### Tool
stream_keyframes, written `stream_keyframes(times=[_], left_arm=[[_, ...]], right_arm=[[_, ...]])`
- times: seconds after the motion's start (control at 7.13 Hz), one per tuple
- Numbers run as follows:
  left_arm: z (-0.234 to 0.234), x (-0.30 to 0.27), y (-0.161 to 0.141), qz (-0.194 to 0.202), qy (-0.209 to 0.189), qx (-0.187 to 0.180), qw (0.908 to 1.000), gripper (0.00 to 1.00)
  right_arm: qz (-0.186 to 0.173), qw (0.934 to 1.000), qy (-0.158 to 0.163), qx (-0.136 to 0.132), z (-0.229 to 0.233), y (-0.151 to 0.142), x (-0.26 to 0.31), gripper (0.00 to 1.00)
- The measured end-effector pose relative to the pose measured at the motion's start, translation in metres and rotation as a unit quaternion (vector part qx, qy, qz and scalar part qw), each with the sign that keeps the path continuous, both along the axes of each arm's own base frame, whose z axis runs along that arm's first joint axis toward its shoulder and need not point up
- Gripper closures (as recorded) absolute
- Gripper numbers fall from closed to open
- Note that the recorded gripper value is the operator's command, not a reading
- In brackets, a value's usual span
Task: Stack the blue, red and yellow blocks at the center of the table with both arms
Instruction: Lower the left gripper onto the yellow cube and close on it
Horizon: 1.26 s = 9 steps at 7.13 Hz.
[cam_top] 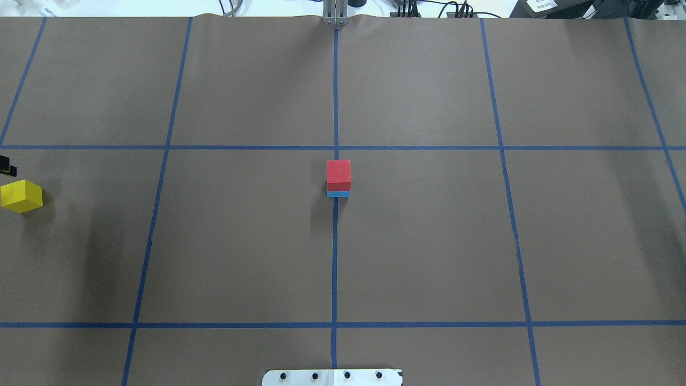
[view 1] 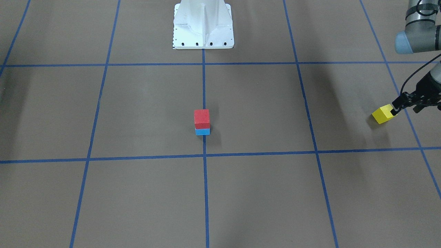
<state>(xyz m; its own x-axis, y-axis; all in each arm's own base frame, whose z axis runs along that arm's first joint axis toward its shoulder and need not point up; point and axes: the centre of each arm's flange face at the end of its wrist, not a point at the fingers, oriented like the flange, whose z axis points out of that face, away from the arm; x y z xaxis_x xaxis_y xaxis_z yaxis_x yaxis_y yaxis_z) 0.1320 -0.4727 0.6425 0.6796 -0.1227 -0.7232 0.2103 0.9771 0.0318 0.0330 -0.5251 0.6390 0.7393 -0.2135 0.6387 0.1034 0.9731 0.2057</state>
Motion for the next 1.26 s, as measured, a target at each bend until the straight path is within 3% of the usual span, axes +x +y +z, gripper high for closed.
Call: stream_keyframes(times=[0.56,0.7,0.84,0.98,1.26], left_arm=[[0.009,0.038,0.012,0.003,-0.013,-0.028,0.9995,0.03],[0.011,0.045,0.014,0.008,-0.017,-0.029,0.9994,0.20],[0.013,0.051,0.016,0.013,-0.022,-0.027,0.9993,0.67],[0.015,0.058,0.019,0.019,-0.027,-0.025,0.9991,1.00],[0.018,0.070,0.023,0.027,-0.043,-0.015,0.9986,1.00]], right_arm=[[0.000,1.0000,-0.001,0.001,0.000,0.001,0.000,0.00],[0.000,1.0000,-0.001,0.001,0.000,0.001,0.000,0.00],[-0.001,1.0000,0.000,0.001,0.000,0.001,0.000,0.00],[-0.001,1.0000,0.000,0.001,0.000,0.001,0.000,0.00],[-0.001,1.0000,-0.001,0.001,0.000,0.002,0.000,0.00]])
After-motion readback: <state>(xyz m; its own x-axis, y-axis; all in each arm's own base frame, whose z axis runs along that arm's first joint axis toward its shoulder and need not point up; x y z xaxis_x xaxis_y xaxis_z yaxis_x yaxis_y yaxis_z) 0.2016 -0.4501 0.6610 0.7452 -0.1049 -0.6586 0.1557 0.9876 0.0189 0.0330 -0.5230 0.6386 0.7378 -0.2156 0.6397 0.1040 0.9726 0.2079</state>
